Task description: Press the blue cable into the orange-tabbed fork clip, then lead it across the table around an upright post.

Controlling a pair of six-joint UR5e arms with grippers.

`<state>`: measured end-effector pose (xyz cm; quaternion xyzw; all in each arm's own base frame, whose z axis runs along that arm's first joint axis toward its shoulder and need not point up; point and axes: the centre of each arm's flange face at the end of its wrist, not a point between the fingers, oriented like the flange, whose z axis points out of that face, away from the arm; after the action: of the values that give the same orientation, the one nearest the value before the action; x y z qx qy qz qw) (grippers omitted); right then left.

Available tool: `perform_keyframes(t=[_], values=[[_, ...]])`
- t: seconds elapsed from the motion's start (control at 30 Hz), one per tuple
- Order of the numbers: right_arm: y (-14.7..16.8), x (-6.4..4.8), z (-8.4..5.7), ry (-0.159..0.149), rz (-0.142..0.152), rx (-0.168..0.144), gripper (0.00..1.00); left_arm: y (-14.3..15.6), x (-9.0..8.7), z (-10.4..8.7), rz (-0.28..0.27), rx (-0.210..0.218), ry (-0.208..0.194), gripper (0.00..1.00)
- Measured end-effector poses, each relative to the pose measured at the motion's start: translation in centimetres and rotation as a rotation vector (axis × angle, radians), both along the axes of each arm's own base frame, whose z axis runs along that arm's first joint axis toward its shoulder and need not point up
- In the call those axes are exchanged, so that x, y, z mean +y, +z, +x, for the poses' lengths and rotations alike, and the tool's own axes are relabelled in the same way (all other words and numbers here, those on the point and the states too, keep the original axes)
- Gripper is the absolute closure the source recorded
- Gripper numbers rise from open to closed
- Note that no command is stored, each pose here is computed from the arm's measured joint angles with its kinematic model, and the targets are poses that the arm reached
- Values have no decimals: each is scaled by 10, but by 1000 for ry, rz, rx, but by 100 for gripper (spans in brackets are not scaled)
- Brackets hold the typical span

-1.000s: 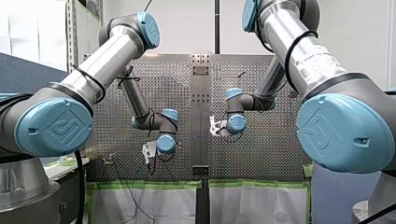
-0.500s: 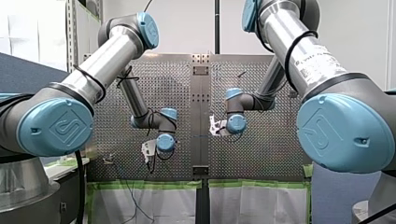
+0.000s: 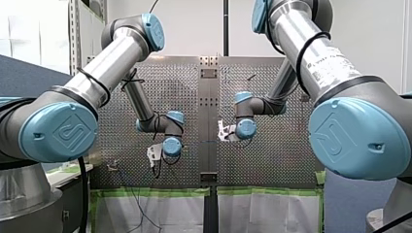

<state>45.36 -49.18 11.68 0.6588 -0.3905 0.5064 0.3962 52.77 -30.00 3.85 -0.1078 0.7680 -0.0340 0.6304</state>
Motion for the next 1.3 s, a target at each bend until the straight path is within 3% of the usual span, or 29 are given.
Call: perform_keyframes(t=[0.03,0.1,0.13,0.17,0.2,0.23,0.3,0.33,0.4,0.97,1.3], values=[[0,0,0,0,0,0,100,0,0,0,0,1,0,1],[0,0,0,0,0,0,100,0,0,0,2,2,0,25],[0,0,0,0,0,0,100,0,0,0,3,3,0,25],[0,0,0,0,0,0,100,0,0,0,6,3,-1,36],[0,0,0,0,0,0,100,0,0,0,13,4,-2,59],[0,0,0,0,0,0,100,0,0,0,19,4,-3,59],[0,0,0,0,0,0,100,0,1,0,34,5,-3,83],[0,0,0,0,0,0,100,0,1,0,39,5,-1,83],[0,0,0,0,-1,0,100,0,2,0,47,5,5,100],[1,-1,1,2,-3,1,100,4,2,-2,85,16,11,100],[30,-6,6,4,-36,-24,100,51,-5,-4,89,-13,-2,100]])
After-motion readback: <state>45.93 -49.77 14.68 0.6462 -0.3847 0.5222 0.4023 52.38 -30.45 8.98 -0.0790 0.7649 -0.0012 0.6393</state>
